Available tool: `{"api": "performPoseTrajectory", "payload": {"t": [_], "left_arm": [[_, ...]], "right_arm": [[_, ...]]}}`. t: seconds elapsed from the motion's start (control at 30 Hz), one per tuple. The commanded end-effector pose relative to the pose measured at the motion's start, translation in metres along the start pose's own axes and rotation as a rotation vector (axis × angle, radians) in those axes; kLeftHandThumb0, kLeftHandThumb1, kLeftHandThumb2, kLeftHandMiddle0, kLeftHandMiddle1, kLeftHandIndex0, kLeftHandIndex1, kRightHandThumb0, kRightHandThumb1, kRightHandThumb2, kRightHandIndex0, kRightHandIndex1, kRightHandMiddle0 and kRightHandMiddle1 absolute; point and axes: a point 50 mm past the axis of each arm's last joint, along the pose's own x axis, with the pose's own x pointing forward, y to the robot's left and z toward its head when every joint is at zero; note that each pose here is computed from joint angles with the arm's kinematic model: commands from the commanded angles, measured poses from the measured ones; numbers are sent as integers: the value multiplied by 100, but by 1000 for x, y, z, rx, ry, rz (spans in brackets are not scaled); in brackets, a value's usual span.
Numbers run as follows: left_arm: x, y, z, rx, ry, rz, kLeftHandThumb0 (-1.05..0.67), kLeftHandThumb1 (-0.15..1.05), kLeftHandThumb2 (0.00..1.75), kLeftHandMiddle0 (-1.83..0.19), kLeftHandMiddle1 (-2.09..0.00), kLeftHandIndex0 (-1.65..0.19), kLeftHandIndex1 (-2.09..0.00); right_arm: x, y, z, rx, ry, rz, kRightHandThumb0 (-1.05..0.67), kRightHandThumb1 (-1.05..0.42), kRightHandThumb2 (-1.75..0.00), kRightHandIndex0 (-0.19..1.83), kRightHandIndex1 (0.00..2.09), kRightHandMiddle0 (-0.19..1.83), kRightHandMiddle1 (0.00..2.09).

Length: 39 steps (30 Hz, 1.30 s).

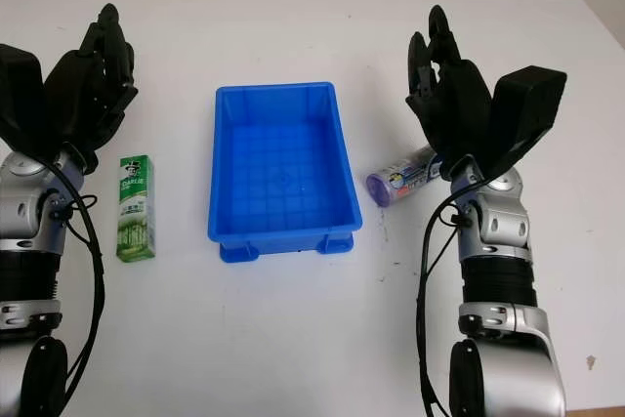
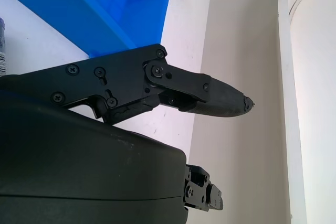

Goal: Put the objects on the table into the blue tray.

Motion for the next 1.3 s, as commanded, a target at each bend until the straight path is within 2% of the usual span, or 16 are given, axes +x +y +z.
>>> {"api": "performPoseTrajectory", "payload": {"t": [0.0,0.27,0.4,0.5,0.57,0.63,0.73,0.9,1.13,1.27], "left_arm": [[3,-2,9,10,-40,-12,-74,105,81,19,0,19,0],[9,-9,8,3,-28,-18,-71,105,83,19,0,19,0],[10,-11,7,-2,-32,-26,-72,105,82,19,0,19,0],[8,-10,7,-8,-37,-30,-72,105,83,19,0,19,0],[7,-8,6,-15,-35,-33,-73,105,83,19,0,19,0],[6,-7,5,-14,-36,-34,-73,105,83,19,0,19,0],[6,-7,5,-12,-40,-34,-73,105,82,19,0,19,0],[7,-9,6,-5,-46,-36,-73,105,82,19,0,19,0],[7,-10,7,-12,-50,-31,-72,105,81,19,0,19,0],[7,-9,8,-10,-50,-29,-73,105,81,19,0,19,0]], "right_arm": [[2,0,6,-17,-23,0,-69,-105,-65,-19,0,-19,0],[6,-6,12,-7,-10,19,-69,-105,-63,-19,0,-19,0],[3,-15,29,-41,-45,24,-71,-105,-47,-13,4,-13,4],[-2,-28,60,-251,-114,51,-66,-105,-31,8,14,6,14],[-5,-34,77,-442,-119,86,-66,-102,-13,22,18,20,20],[-9,-36,91,-623,-107,139,-63,-95,-6,30,20,26,21],[-15,-34,102,-892,-111,207,-59,-85,-4,37,16,32,14],[-27,-27,96,-1289,-90,348,-59,-80,-4,35,10,34,9],[-38,-22,68,-1539,72,548,-51,-81,-6,33,7,34,6],[-38,-21,53,-1574,117,611,-53,-83,-6,35,7,36,6]]}}
